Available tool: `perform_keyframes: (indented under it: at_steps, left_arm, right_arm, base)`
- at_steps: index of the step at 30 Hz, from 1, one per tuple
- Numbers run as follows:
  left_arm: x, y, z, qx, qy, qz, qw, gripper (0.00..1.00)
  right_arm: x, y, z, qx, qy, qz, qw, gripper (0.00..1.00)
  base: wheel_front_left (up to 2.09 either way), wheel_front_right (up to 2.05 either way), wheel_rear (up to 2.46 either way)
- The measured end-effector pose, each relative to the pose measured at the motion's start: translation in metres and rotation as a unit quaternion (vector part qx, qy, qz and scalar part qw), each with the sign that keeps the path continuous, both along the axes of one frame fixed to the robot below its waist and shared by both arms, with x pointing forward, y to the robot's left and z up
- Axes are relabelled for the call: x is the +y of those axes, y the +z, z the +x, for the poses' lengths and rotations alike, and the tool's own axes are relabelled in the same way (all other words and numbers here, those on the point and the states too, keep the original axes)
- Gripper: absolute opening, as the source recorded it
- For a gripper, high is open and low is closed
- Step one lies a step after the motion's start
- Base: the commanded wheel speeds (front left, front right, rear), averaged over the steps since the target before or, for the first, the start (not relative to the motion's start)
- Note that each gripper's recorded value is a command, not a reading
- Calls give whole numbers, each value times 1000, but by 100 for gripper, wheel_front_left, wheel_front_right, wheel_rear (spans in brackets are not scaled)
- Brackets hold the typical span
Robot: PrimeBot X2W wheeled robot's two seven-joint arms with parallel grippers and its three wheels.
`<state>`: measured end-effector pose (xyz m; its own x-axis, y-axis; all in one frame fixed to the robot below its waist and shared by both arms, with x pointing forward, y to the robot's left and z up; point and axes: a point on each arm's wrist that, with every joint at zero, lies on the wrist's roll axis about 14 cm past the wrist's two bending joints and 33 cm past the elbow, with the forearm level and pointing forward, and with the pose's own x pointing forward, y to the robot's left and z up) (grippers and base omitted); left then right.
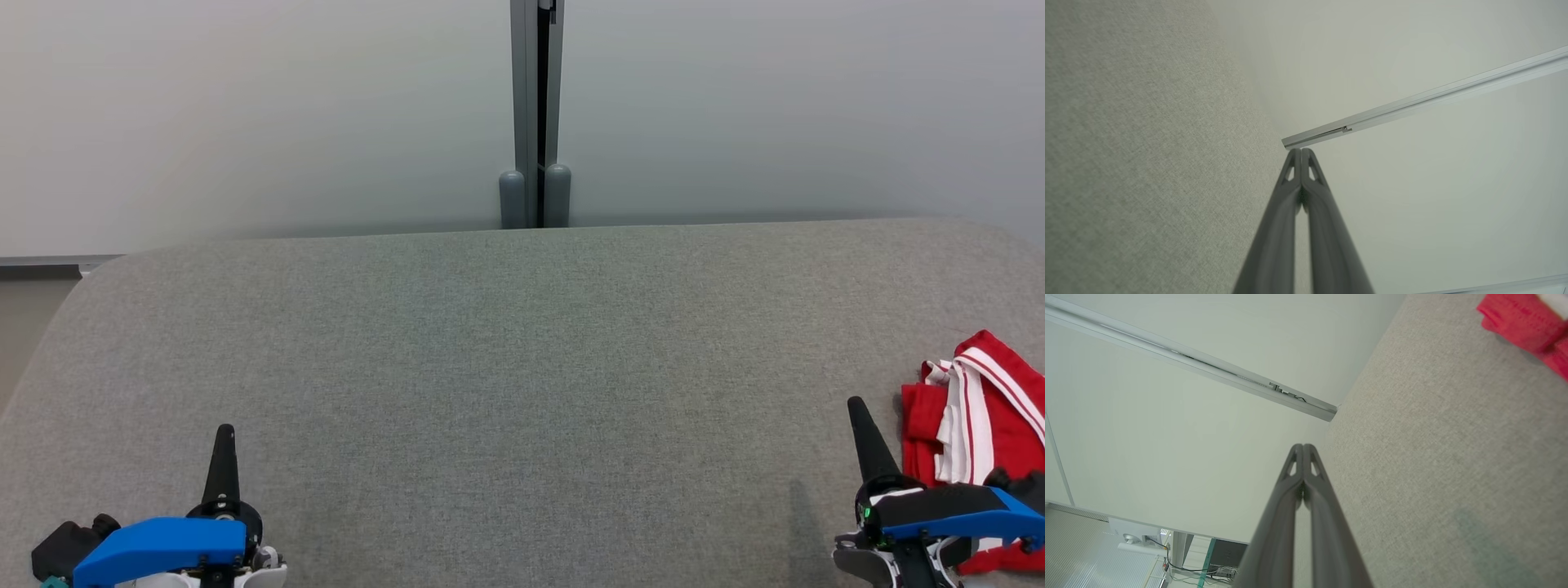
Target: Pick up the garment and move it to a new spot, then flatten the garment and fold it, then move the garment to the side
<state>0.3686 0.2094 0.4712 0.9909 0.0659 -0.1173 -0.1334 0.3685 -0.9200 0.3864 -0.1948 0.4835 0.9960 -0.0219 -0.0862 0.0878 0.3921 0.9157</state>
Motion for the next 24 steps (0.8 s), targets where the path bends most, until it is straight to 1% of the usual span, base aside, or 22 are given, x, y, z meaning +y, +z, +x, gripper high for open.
perform_keyframes:
  at_steps: [24]
  left_arm:
    - [-5,16,10,-29,-7,-97,995,0]
  right_arm:
    - [-2,11,2,-19,-2,104,994,0]
  base:
    - [0,0,0]
